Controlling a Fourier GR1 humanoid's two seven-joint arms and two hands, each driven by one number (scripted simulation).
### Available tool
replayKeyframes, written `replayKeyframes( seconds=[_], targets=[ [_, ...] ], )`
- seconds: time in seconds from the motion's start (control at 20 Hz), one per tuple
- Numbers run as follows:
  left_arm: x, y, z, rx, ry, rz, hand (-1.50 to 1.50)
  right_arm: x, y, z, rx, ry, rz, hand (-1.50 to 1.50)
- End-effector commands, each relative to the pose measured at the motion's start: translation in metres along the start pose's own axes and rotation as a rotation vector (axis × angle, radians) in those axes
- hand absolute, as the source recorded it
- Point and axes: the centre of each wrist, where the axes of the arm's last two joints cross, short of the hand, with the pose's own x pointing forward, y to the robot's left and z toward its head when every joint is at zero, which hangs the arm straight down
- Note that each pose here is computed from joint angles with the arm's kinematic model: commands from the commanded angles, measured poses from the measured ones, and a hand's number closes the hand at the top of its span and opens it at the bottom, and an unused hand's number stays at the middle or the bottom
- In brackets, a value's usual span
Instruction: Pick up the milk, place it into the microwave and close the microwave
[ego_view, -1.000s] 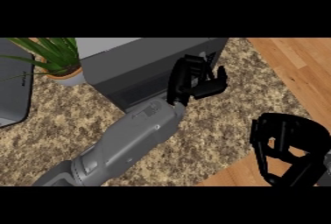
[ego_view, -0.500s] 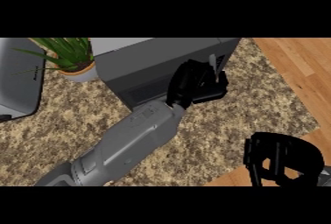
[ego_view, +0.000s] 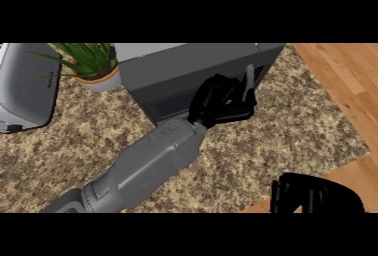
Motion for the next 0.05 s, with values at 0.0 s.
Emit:
replayKeyframes(
  seconds=[0.0],
  targets=[
    [-0.0186, 0.0723, 0.0133, 0.261, 0.049, 0.061, 1.50, 0.0002, 0.0130, -0.0008, -0.010, -0.002, 0.006, 1.50]
  ],
)
